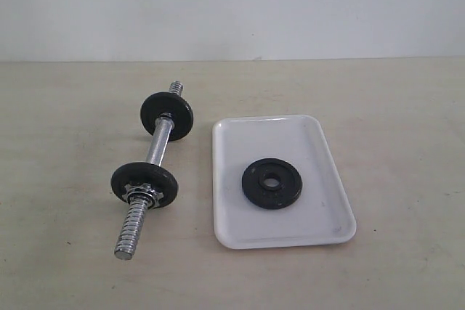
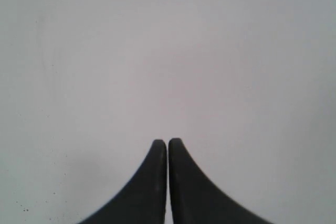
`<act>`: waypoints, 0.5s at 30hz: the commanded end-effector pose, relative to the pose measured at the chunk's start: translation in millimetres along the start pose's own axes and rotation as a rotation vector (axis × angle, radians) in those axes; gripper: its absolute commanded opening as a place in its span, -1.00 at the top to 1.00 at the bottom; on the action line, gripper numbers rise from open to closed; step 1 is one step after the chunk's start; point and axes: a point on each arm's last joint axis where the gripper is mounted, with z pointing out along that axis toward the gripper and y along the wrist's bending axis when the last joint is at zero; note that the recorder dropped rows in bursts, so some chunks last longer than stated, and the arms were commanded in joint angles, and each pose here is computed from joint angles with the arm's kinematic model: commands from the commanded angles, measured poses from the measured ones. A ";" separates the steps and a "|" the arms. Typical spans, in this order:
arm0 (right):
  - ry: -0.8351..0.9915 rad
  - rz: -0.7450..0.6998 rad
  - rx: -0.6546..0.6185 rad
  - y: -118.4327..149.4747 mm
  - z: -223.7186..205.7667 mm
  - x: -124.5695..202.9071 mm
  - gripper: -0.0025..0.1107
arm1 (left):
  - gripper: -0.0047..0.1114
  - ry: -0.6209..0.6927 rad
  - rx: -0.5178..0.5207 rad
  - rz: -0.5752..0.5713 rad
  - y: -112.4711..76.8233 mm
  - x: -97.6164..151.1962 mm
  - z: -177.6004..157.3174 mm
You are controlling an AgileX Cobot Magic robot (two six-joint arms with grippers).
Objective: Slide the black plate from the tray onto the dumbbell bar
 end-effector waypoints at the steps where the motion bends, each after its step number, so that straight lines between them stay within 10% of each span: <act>1: 0.007 -0.009 0.010 -0.3 1.2 0.2 0.96 | 0.83 -0.003 0.002 0.013 -0.1 0.6 0.2; 15: 0.007 -0.009 0.010 -0.3 1.2 0.2 0.96 | 0.83 -0.490 0.031 -0.134 0.3 -42.0 -10.5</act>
